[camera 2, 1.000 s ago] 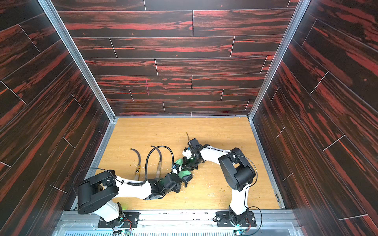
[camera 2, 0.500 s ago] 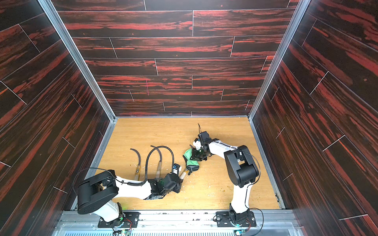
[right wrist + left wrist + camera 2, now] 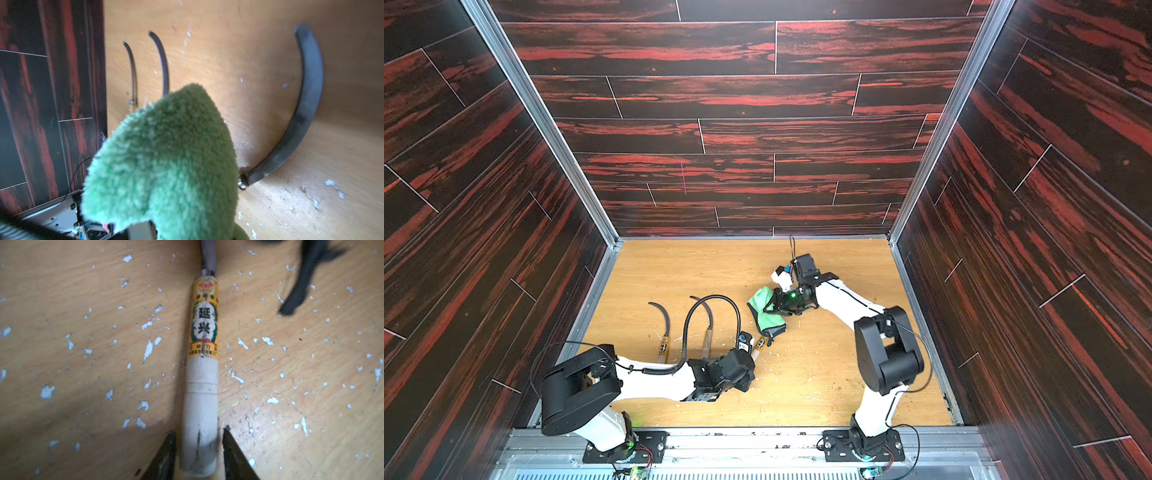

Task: Wipe small sickles with rags
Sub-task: Wipe the small sickle.

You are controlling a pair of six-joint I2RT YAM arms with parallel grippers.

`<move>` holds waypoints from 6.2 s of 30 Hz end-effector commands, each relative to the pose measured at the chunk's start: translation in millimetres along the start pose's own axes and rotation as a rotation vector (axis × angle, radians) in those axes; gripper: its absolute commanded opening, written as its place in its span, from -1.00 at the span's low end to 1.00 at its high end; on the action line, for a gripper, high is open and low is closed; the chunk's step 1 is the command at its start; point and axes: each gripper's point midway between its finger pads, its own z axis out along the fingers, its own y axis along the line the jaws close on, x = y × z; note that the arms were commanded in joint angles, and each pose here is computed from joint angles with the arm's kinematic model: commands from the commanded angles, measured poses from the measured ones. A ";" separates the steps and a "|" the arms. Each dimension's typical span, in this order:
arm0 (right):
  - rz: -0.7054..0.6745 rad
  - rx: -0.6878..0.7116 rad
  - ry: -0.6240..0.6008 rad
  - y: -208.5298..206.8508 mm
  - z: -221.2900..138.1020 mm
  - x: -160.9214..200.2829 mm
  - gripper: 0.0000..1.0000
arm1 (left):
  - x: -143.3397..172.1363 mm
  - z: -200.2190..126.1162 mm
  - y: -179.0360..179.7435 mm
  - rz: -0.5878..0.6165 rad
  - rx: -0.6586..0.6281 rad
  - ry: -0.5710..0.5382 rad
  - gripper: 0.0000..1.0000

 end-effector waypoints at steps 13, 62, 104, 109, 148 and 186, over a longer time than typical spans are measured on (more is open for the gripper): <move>0.059 0.103 -0.134 -23.6 -64.2 -14.3 -1.00 | -46.2 -10.2 -6.4 0.023 -0.039 -0.056 0.34; 0.086 0.249 0.261 -68.7 57.7 71.9 -1.00 | 40.5 6.7 2.1 0.058 0.132 0.237 -1.00; 0.150 0.301 0.065 -129.9 35.3 -69.8 -1.00 | 54.2 2.2 7.6 0.078 0.117 0.260 -1.00; 0.153 -0.055 0.082 -60.7 28.2 -70.9 -1.00 | 51.7 1.0 8.1 0.082 0.105 0.250 -1.00; 0.648 0.181 -0.077 -107.2 61.3 14.2 -1.00 | 43.5 14.0 -3.3 0.060 0.118 0.211 -1.00; 0.494 0.113 -0.043 -51.6 6.7 52.5 -1.00 | 42.2 13.2 -14.5 0.121 0.141 0.205 -1.00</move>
